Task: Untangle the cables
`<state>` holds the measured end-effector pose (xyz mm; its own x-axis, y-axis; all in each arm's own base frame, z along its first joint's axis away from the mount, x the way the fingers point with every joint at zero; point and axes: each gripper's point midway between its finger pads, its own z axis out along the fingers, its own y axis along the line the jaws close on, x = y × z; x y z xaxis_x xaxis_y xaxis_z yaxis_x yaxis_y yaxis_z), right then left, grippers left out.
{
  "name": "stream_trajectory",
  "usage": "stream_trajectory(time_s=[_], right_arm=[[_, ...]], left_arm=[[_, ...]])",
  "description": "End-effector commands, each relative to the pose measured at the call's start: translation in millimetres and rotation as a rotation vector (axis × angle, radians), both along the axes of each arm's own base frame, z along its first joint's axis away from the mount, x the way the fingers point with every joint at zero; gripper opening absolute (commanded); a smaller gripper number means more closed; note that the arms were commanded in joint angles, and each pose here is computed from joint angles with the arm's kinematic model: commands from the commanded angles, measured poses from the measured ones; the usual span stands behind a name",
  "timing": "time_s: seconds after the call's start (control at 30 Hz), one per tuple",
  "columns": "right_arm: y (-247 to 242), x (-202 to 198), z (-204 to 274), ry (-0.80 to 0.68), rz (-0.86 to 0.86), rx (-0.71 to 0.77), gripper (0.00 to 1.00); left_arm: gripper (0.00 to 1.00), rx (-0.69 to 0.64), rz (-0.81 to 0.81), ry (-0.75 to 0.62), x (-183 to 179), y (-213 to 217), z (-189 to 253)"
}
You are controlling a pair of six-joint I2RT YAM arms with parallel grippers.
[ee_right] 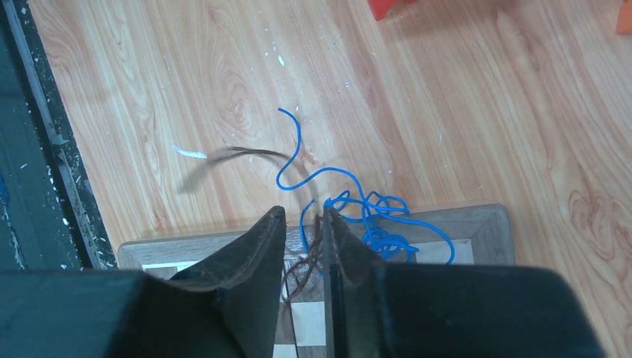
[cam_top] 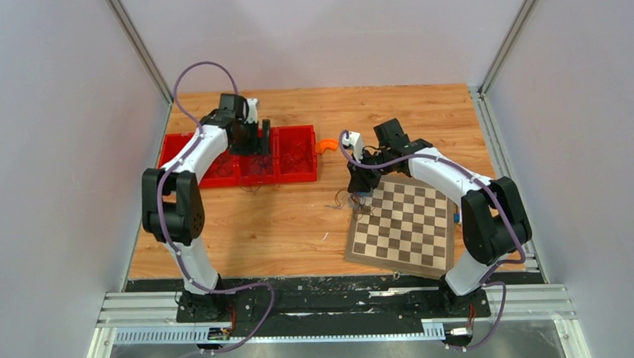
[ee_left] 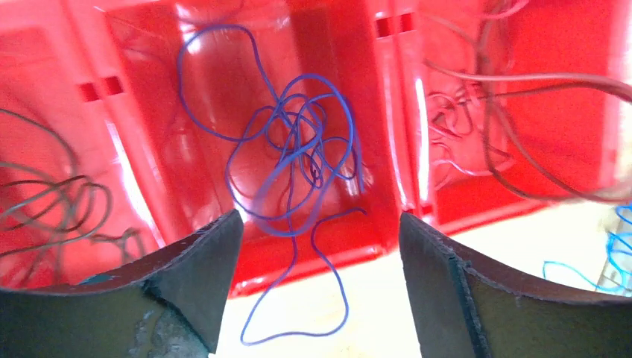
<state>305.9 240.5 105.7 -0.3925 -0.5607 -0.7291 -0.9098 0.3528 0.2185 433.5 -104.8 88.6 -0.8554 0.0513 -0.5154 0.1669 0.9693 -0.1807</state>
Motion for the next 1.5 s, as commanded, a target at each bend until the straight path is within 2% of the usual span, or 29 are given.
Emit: stream_trajectory(time_s=[0.0, 0.07, 0.13, 0.3, 0.5, 0.6, 0.7, 0.83, 0.9, 1.03, 1.17, 1.33, 1.37, 1.47], right_arm=[[4.8, 17.3, 29.0, -0.091, 0.007, 0.043, 0.26], [2.5, 21.0, 30.3, -0.104, 0.003, 0.036, 0.27], [-0.6, 25.3, 27.4, -0.117, -0.003, 0.012, 0.31], [-10.5, 31.9, 11.1, -0.119, -0.001, -0.08, 0.53], [-20.4, 50.4, -13.6, -0.08, -0.08, -0.18, 0.56], [-31.9, 51.1, -28.4, -0.048, -0.088, -0.251, 0.55], [-40.8, 39.4, -31.6, -0.023, -0.068, -0.261, 0.56], [-45.8, 24.9, -22.6, -0.015, -0.051, -0.246, 0.66], [-46.6, 21.0, -11.5, -0.018, -0.054, -0.229, 0.68], [-51.3, 16.5, 10.1, -0.004, -0.099, -0.18, 0.62], [-52.1, 8.8, 2.0, 0.039, -0.099, -0.171, 0.59], [-47.2, 21.2, -18.5, 0.101, -0.119, -0.183, 0.56], [-48.6, 21.7, -22.2, 0.112, -0.123, -0.188, 0.51], [-51.1, 19.5, -23.0, 0.115, -0.118, -0.188, 0.23]], left_arm=[[0.89, -0.029, -0.021, -0.228, 2.1, 1.0, 103.7], [0.97, -0.02, -0.036, -0.244, -4.4, 3.0, 117.1], [1.0, -0.019, -0.047, -0.276, -7.4, 5.0, 134.5], [1.0, -0.045, -0.119, -0.356, -18.8, 2.7, 165.4], [1.0, -0.136, -0.31, -0.519, -43.1, -21.9, 197.0], [1.0, -0.156, -0.363, -0.526, -50.7, -28.1, 199.5], [1.0, -0.159, -0.374, -0.516, -52.9, -28.9, 197.9], [1.0, -0.166, -0.374, -0.514, -54.0, -30.1, 195.6], [1.0, -0.178, -0.374, -0.512, -54.9, -31.5, 193.8], [1.0, -0.211, -0.373, -0.506, -55.4, -36.1, 190.0], [1.0, -0.251, -0.382, -0.516, -53.7, -42.3, 190.5], [1.0, -0.252, -0.377, -0.53, -47.0, -42.9, 198.1], [1.0, -0.249, -0.38, -0.536, -45.3, -42.9, 200.9], [1.0, -0.235, -0.385, -0.556, -44.6, -41.7, 207.0]])
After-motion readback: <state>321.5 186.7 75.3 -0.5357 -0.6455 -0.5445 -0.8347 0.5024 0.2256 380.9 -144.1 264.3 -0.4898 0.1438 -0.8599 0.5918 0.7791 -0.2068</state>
